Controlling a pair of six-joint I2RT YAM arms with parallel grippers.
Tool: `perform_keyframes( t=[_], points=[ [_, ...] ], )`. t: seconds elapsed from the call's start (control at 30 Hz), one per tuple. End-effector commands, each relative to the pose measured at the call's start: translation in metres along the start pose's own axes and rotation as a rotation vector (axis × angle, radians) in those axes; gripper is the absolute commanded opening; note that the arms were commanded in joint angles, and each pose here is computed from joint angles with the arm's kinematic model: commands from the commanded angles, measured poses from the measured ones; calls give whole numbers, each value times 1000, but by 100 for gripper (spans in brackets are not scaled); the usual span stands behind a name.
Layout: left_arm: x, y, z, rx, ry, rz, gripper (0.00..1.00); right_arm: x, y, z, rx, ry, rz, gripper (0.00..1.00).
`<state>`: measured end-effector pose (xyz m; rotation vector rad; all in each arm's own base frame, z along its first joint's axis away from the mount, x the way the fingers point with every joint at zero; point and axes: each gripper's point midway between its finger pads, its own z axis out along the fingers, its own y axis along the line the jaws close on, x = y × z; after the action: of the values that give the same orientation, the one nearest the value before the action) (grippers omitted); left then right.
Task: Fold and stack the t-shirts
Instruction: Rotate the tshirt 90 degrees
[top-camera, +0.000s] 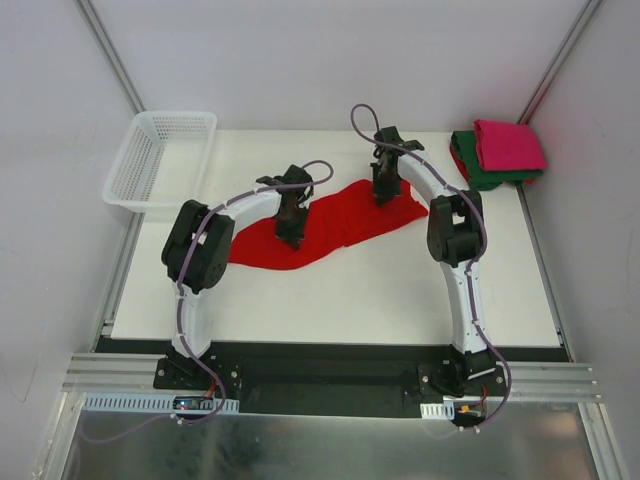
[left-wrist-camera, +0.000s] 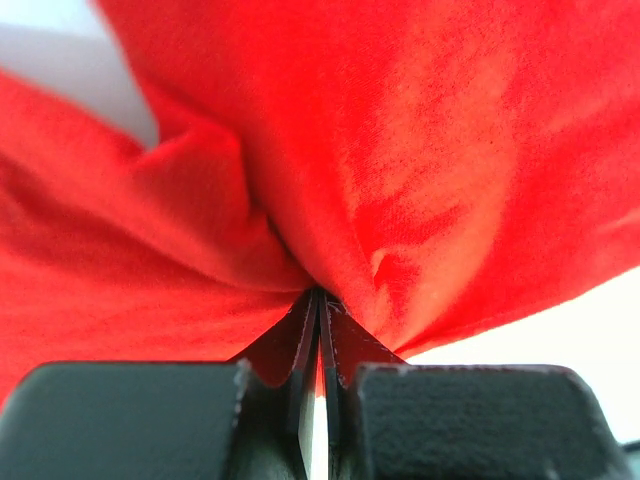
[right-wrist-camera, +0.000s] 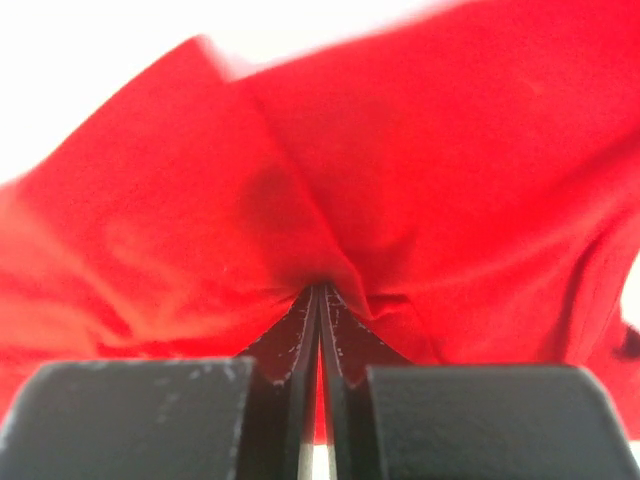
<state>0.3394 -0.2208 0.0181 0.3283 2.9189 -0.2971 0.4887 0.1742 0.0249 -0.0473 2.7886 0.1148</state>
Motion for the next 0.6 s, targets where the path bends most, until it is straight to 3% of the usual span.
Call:
perform_keyframes(
  t=[0.0, 0.2, 0.57],
  points=[
    [82, -14, 0, -5, 226, -38, 0, 2, -3, 9, -4, 25, 4, 4],
    [113, -46, -15, 38, 244, -17, 0, 8, 3, 12, -37, 49, 4, 4],
    [136, -126, -37, 151, 235, 45, 0, 12, 13, 14, -97, 73, 7, 4]
  ],
)
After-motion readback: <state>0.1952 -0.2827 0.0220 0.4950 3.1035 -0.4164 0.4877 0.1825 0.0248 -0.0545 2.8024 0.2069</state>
